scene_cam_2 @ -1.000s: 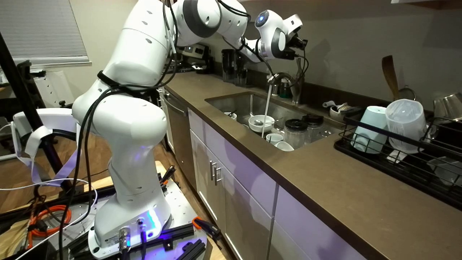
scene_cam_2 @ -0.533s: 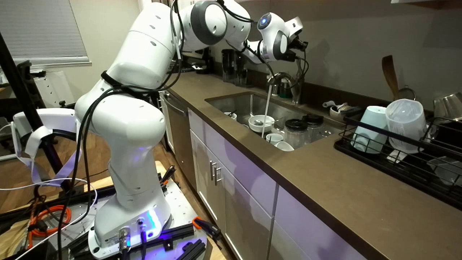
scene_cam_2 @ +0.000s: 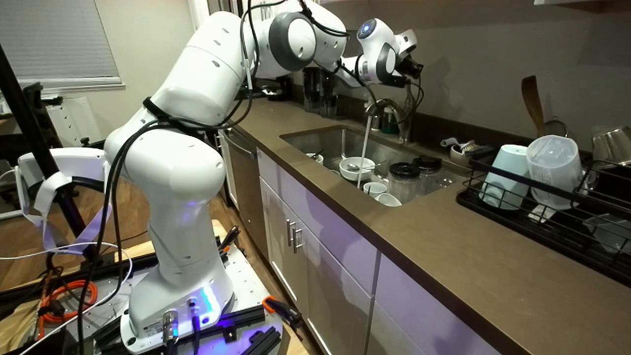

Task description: Open then close the tap

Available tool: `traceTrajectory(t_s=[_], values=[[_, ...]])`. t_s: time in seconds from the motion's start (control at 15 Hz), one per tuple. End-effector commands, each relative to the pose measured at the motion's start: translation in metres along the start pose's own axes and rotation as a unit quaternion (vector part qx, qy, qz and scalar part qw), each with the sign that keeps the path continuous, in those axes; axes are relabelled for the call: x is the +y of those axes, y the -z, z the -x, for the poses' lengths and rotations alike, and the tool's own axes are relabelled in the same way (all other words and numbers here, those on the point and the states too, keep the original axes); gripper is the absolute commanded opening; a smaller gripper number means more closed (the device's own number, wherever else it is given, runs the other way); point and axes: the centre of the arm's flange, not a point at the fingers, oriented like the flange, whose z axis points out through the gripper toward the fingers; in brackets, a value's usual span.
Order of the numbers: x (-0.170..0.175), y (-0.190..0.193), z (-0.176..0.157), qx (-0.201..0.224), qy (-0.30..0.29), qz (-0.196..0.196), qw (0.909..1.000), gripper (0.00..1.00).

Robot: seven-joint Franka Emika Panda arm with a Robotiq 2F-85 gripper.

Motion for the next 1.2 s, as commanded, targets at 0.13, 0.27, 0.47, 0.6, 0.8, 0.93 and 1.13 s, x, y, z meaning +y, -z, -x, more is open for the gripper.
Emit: traceTrajectory(t_s=[0.13, 0.27, 0.47, 0.6, 0.8, 0.93, 1.13], values=[[0.013, 0.006, -0.015, -0.021, 0.014, 0.022, 0.9994, 0.03], [0.016, 0.009, -0.014, -0.013, 0.010, 0.021, 0.9996, 0.03], [0.015, 0.009, -0.011, -0.006, 0.003, 0.016, 0.9998, 0.03], [0.010, 0.009, -0.008, -0.015, -0.002, 0.008, 0.9999, 0.03], [0.001, 0.008, -0.004, -0.025, -0.010, -0.008, 0.9996, 0.03], [-0.005, 0.008, -0.001, -0.032, -0.014, -0.015, 0.9993, 0.03], [-0.007, 0.009, 0.005, -0.038, -0.011, -0.010, 0.9992, 0.03]])
